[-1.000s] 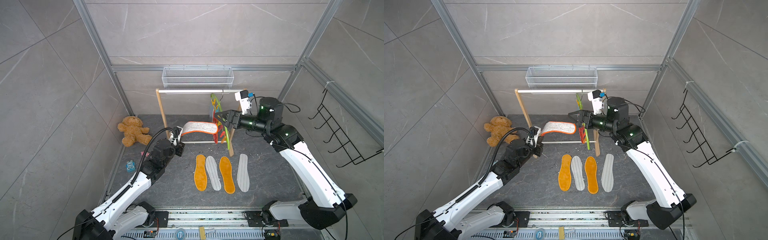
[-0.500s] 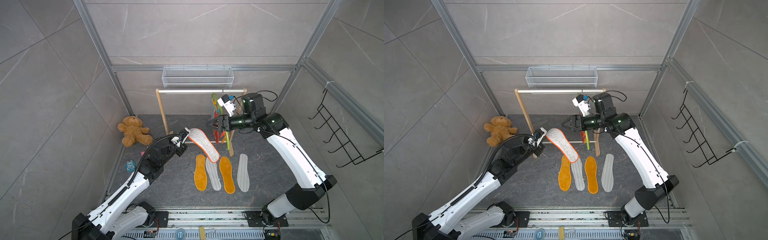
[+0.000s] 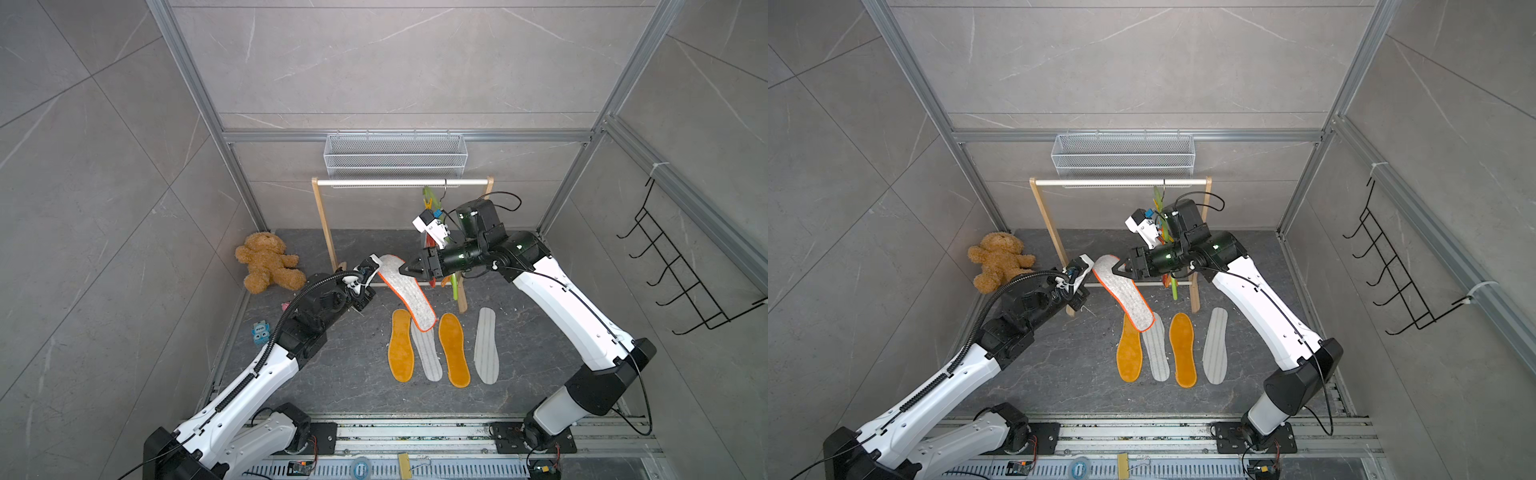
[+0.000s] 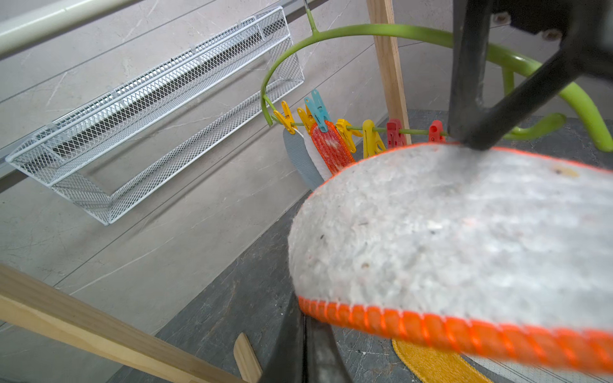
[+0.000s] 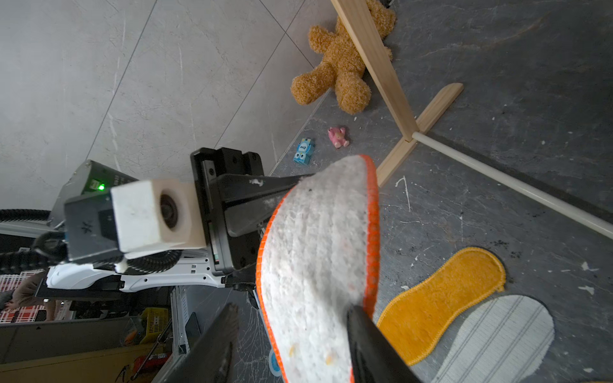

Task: Take the shoe insoles off the hanger
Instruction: Place the insole at the center of the board.

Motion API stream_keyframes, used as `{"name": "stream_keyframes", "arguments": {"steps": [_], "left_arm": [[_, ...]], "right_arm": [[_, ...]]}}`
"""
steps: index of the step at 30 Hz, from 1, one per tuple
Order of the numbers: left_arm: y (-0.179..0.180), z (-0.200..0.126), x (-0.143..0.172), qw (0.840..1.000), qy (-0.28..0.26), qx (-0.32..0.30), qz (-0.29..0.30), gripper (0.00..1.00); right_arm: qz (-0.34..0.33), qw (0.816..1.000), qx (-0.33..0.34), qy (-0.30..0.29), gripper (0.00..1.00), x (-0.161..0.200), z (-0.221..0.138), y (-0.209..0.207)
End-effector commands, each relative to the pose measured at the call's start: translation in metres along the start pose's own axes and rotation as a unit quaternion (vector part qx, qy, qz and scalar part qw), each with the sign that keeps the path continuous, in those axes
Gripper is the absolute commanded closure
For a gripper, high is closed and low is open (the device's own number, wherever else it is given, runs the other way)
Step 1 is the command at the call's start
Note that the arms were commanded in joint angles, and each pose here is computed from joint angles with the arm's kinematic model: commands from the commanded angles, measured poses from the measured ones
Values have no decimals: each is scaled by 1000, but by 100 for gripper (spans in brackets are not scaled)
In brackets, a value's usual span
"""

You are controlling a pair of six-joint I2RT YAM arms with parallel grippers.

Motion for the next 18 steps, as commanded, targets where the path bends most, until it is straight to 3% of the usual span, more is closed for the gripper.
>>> {"name": "stream_keyframes", "arguments": {"steps": [1,4,8,18], "left_arm": [[21,-11,-30,998,-51,-35,6,100],[22,-12,-31,998,-52,-37,5,100],[22,-12,-31,998,-53,-39,1,100],[24,-12,-29,998,-51,-44,-8,100]], "right_arm": [[-3,1000,11,-6,36,0,2,-5],[-3,1000,18,-8,30,1,1,-8],[-2,1000,20,-6,31,4,3,-11],[-1,1000,-25,-2,64,7,4,0]]}}
Point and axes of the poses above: each gripper's point midway between its finger pads, its own z axis out along the fingers, its own y axis along the line the jaws close on, x = y × z, the point moved 2 cm from there along -z, back along the fingers, and after that the axes turned 15 degrees about z, right-handed, at the moved point
